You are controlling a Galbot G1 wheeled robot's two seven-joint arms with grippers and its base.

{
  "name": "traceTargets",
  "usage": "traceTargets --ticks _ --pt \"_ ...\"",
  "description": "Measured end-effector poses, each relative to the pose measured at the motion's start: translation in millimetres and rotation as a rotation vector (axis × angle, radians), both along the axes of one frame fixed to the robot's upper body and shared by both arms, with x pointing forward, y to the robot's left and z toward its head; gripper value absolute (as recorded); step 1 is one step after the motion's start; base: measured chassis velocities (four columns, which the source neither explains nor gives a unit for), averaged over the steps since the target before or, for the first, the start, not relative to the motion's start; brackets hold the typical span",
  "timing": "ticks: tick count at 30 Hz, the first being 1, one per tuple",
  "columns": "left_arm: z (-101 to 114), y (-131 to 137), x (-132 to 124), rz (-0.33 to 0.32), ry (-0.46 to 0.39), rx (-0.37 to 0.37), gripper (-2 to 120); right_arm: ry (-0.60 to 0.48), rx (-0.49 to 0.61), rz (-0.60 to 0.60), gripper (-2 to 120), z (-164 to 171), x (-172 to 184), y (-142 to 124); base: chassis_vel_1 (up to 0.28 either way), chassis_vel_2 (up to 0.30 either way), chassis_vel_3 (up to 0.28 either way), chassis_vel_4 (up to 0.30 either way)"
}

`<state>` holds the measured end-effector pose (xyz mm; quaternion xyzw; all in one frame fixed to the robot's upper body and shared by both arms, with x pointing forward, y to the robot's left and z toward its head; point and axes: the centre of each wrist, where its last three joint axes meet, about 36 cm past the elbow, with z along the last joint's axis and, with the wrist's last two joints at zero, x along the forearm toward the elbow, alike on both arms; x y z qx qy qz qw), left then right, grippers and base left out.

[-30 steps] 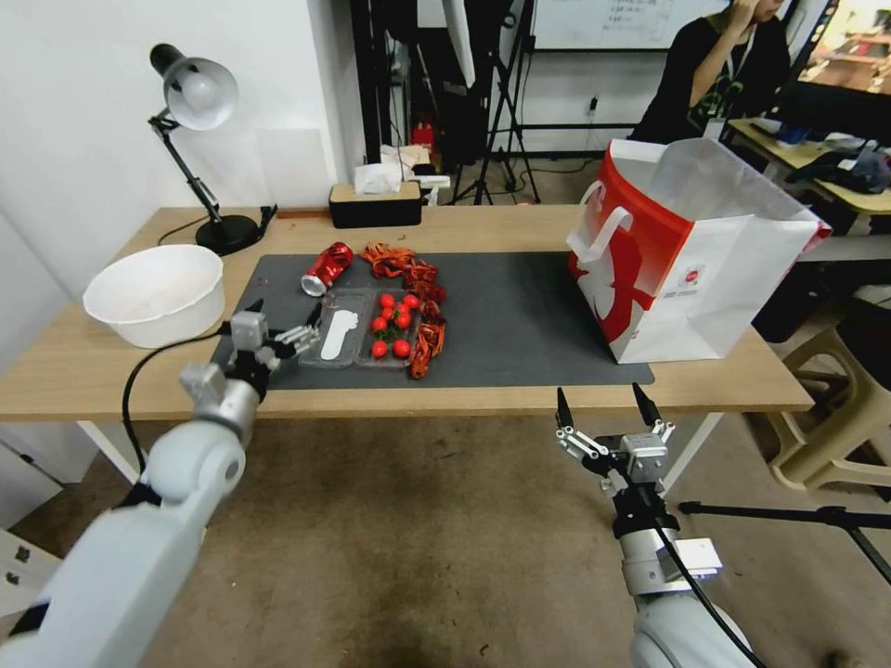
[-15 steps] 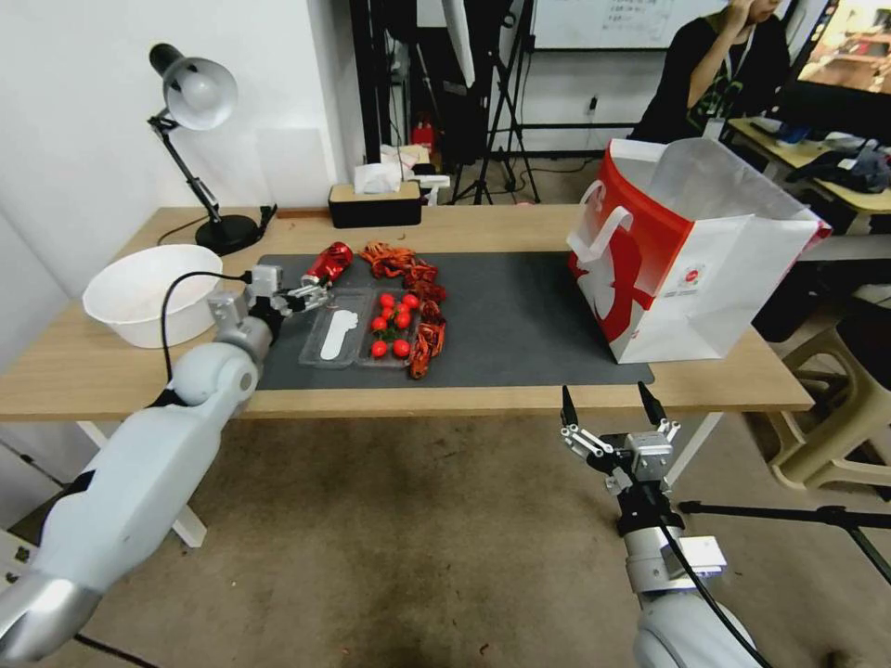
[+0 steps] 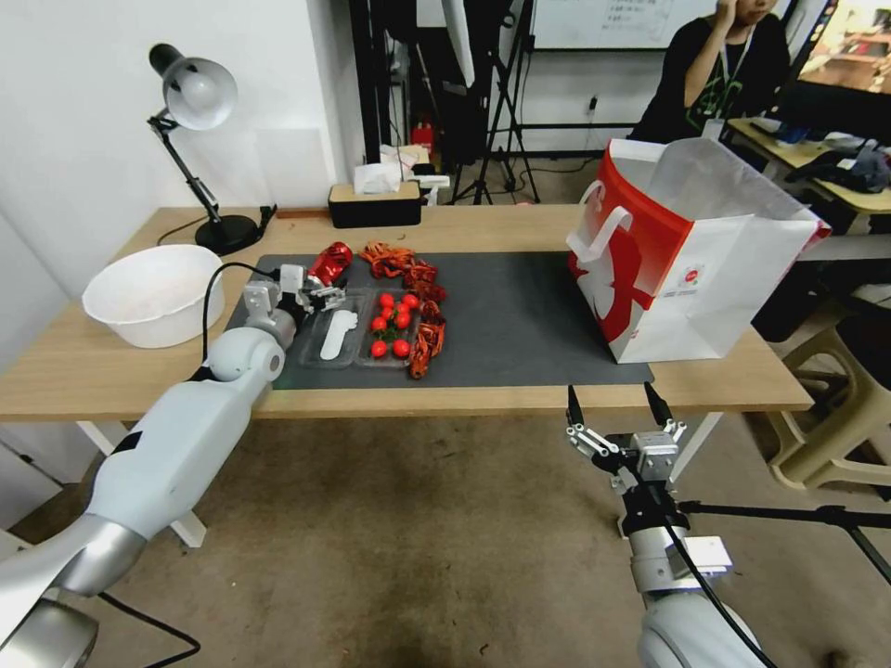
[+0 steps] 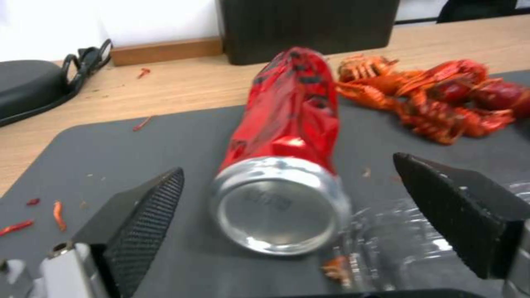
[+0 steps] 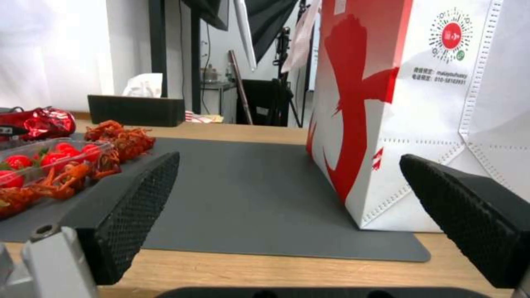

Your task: Pick up the trash from the table and place it into the takeout bag.

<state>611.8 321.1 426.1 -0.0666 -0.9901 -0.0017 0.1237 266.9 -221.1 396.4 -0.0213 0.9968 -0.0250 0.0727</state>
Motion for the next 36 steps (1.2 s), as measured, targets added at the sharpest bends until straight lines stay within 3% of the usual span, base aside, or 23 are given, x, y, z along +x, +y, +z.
traceTargets --ticks 13,26,32,34,36 --pt "-1 4 -1 0.004 0.002 0.013 51 -0.002 0.000 0.000 100 0 0 0 0.000 0.000 0.000 0.000" --pt "3 2 -1 -0.003 -0.012 0.008 51 -0.006 -0.001 -0.002 100 1 1 -1 0.000 0.000 0.000 0.000" --pt "34 -13 6 -0.047 -0.102 -0.043 51 -0.011 -0.001 -0.002 100 1 2 -1 0.000 0.000 0.000 0.000" --pt "56 -30 9 -0.095 -0.152 -0.073 51 -0.011 -0.001 -0.003 100 2 3 -1 0.000 0.000 0.000 0.000" --pt "66 -38 10 -0.118 -0.170 -0.083 51 -0.011 -0.001 -0.003 100 2 3 -1 0.000 0.000 0.000 0.000"
